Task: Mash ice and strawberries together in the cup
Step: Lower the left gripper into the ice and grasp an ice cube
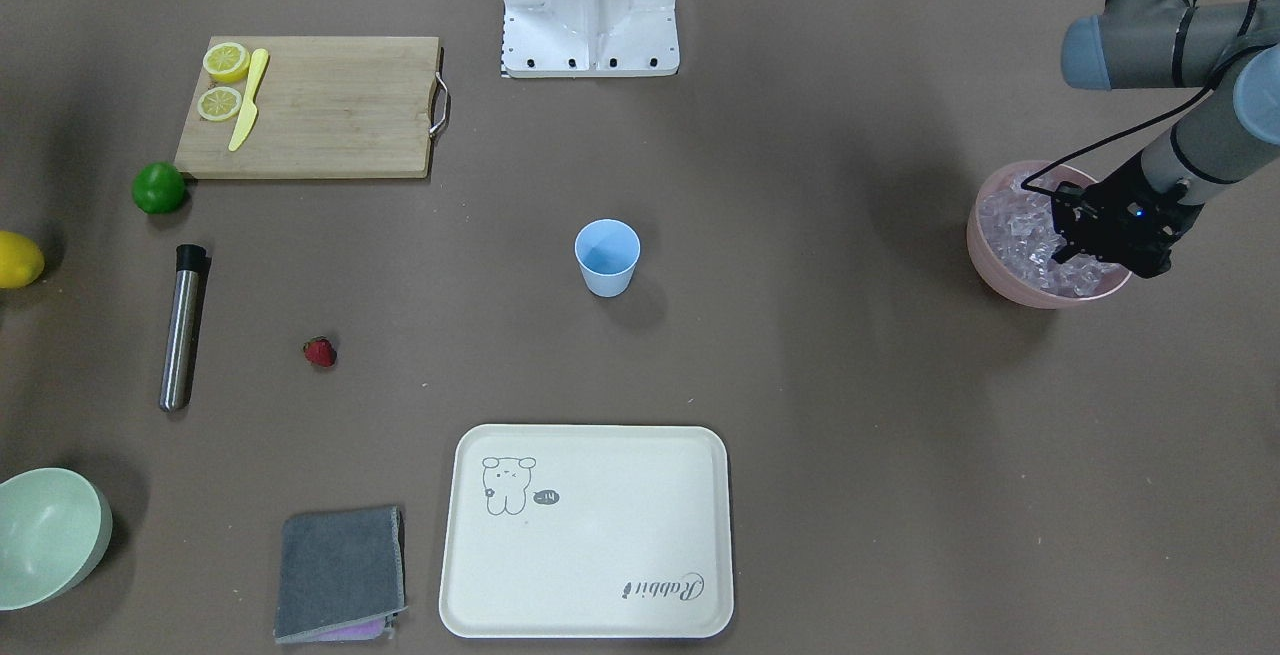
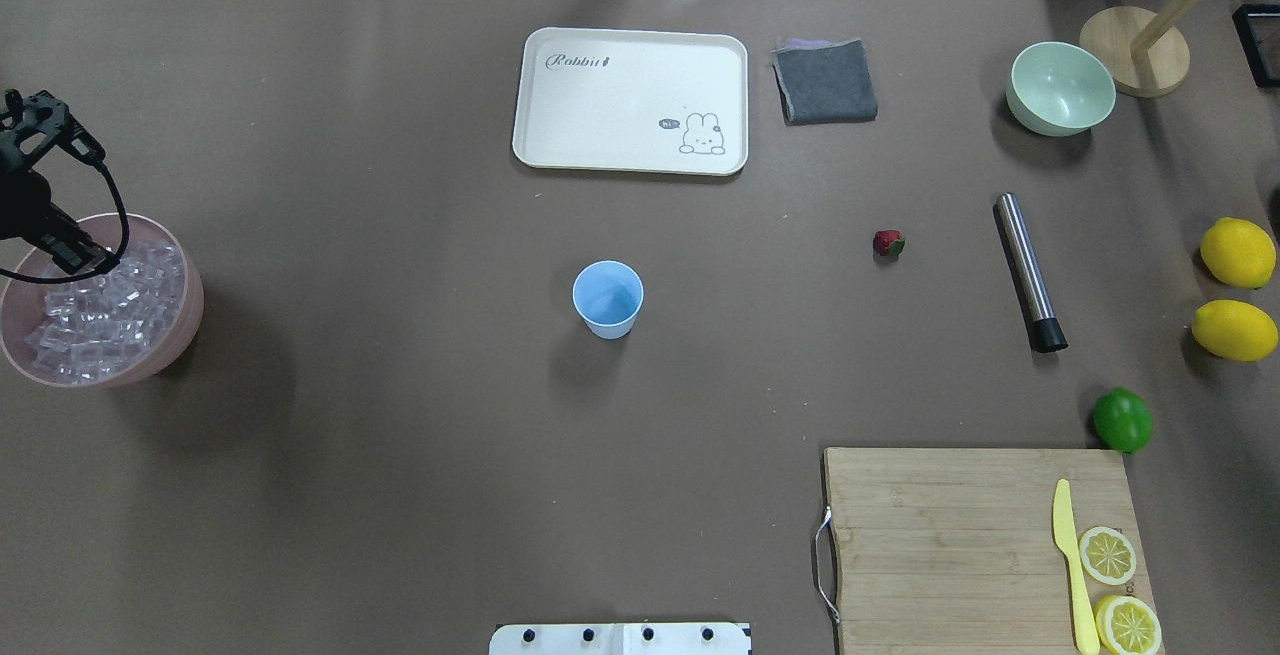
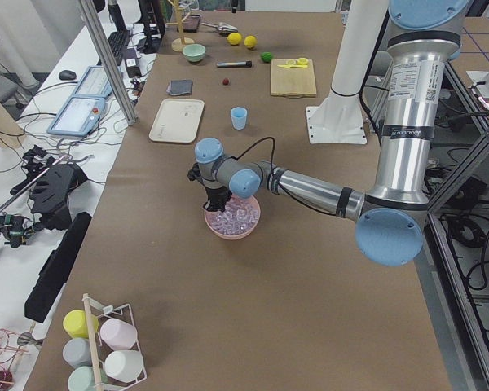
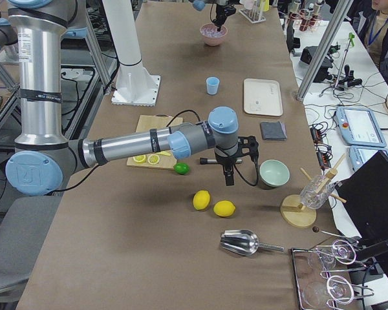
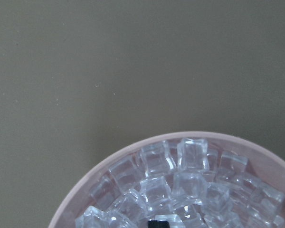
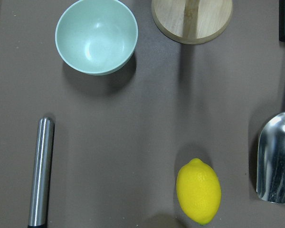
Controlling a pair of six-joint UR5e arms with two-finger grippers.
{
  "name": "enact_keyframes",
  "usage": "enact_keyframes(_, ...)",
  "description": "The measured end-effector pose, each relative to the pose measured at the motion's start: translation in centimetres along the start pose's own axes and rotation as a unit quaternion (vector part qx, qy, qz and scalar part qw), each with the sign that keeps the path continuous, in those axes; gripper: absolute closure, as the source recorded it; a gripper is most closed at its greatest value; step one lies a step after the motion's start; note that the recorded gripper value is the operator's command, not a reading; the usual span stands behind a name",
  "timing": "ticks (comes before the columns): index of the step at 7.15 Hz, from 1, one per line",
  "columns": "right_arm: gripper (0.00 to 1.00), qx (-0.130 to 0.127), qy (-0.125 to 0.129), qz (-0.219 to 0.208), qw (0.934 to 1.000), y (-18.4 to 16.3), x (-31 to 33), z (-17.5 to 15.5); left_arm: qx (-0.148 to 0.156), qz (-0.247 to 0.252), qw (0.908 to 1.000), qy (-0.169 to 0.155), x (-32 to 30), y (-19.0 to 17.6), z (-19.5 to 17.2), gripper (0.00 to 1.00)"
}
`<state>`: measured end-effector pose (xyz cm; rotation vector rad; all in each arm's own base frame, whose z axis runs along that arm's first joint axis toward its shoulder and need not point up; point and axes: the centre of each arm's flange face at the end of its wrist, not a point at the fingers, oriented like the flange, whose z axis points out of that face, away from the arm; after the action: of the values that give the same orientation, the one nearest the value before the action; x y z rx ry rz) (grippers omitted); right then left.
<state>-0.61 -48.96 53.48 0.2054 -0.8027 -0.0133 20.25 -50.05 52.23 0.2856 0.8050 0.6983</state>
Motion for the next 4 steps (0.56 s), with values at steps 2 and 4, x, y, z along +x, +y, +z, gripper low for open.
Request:
enact_keyframes(2,0.00,-0.001,0.000,0.002,1.0000,0.00,0.03,0.06,0.001,0.000,1.0000,0.002,0.04,0.09,-0.09,0.03)
enact_keyframes(4,0.00,-0.002,0.001,0.002,1.0000,0.13,0.18,0.17,-0.001,0.002,1.0000,-0.001,0.08,0.24,0.13,0.03)
